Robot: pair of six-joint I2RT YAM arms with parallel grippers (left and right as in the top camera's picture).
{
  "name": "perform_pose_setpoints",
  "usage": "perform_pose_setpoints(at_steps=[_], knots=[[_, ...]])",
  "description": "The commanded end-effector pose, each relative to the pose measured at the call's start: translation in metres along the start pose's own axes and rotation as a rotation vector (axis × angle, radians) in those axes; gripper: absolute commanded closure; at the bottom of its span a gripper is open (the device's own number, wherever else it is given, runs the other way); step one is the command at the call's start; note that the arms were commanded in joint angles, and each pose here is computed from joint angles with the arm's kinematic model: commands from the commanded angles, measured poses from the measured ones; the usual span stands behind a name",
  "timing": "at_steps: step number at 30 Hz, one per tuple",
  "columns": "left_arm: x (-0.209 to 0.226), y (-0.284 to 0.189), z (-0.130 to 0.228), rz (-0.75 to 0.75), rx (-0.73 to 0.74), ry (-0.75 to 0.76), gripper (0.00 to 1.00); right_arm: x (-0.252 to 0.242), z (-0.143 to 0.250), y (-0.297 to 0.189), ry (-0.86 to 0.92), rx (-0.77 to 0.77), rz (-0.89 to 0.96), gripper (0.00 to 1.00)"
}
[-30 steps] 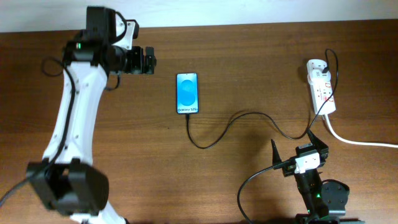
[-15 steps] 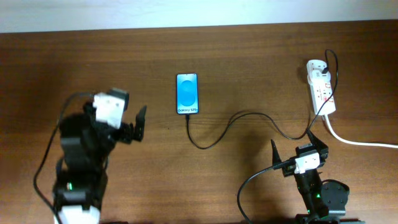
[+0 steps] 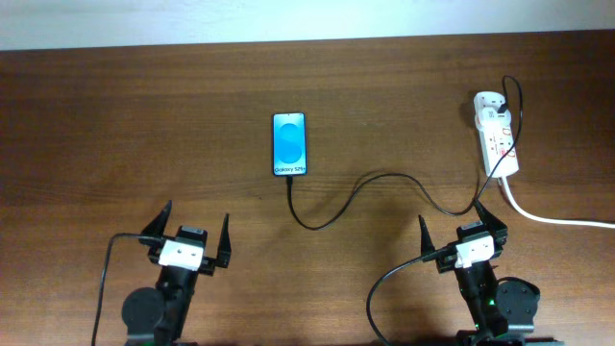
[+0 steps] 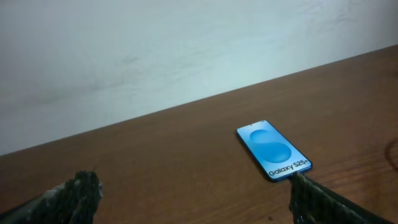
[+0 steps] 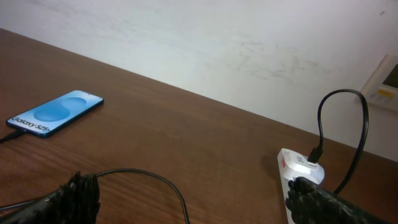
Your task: Plug charger to phone and switch on socket
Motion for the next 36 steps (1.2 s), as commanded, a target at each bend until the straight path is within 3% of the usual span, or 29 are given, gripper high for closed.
perform_pose_setpoints(at_steps=[1,7,10,36], knots=[[0.004,-0.003,0.006,-0.047,-0.033,0.019,0.01,0.004,0.000,0.000,0.011,-0.007,-0.020,0.01],[0.005,-0.008,0.011,-0.068,-0.046,0.020,0.01,0.004,0.000,0.000,0.011,-0.007,-0.020,0.02],[0.004,-0.008,0.027,-0.062,0.030,0.009,0.01,0.004,0.000,0.000,0.011,-0.007,-0.020,0.02],[0.004,-0.008,0.026,-0.061,0.027,0.009,0.01,0.004,0.000,0.000,0.011,-0.007,-0.020,0.02]])
Point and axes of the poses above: each gripper's point midway between its finger pads, its own y axis out along the fingers, its own x axis along the line the jaws close on, z = x × y, the point moved 4 cm from there along -y, back along the fingers, and after that the axes turned 9 degrees about -y, right-handed, at the moved point
